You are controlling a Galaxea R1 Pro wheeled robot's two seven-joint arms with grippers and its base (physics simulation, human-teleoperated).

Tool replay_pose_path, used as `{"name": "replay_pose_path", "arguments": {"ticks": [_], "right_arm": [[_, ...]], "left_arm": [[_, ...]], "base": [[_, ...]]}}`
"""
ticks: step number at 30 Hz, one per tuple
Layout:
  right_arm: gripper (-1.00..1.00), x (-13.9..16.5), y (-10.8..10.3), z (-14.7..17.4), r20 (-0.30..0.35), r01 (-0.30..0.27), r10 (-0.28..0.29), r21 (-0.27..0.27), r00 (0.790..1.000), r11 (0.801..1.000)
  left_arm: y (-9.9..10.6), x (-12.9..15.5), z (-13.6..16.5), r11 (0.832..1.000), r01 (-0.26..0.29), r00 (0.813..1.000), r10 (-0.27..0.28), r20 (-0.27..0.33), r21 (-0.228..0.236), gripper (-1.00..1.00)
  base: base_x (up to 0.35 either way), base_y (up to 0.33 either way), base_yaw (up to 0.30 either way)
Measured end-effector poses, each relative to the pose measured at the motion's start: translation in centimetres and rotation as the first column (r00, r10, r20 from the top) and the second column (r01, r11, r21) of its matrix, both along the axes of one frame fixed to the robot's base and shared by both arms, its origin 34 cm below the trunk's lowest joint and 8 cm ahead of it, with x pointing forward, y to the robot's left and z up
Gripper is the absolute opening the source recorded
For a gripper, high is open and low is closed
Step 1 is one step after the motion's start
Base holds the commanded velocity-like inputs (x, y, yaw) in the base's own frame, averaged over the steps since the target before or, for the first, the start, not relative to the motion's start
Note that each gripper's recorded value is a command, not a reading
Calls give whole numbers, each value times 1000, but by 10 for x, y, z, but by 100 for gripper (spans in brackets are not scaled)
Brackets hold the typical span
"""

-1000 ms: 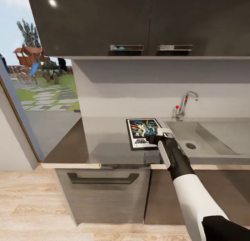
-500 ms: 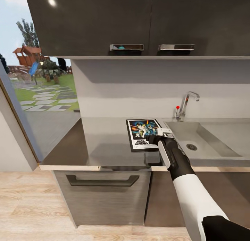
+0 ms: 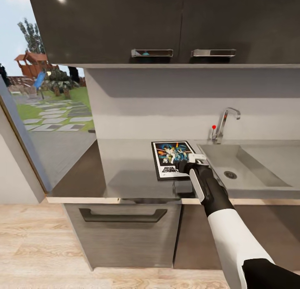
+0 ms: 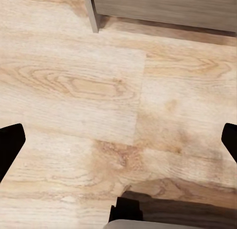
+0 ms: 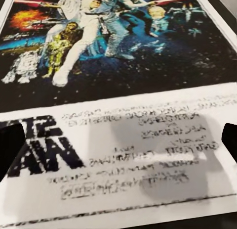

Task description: Pick up the poster from the kitchen countertop and hang it on one of the wall nails in the kitchen.

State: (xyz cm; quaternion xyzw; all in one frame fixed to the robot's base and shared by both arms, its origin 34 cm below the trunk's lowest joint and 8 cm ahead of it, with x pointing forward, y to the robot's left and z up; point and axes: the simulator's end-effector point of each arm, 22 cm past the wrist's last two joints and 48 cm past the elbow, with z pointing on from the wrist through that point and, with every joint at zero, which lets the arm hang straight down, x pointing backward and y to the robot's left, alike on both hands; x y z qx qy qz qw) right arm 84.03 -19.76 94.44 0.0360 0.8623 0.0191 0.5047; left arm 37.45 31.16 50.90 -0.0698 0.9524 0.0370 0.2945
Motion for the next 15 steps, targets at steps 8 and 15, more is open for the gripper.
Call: {"name": "replay_pose_path", "arguments": {"ticks": [8, 15], "right_arm": [[100, 1, 0, -9, -13, 0, 0, 0, 1000, 1000], [100, 3, 0, -16, -23, 1, -1, 0, 1000, 1000]], "left_arm": [[0, -4, -3, 1000, 0, 1000, 0, -12, 0, 100], [0, -7, -5, 1000, 0, 1000, 0, -23, 0, 100]], "base": [[0, 0, 0], [0, 0, 0]]}}
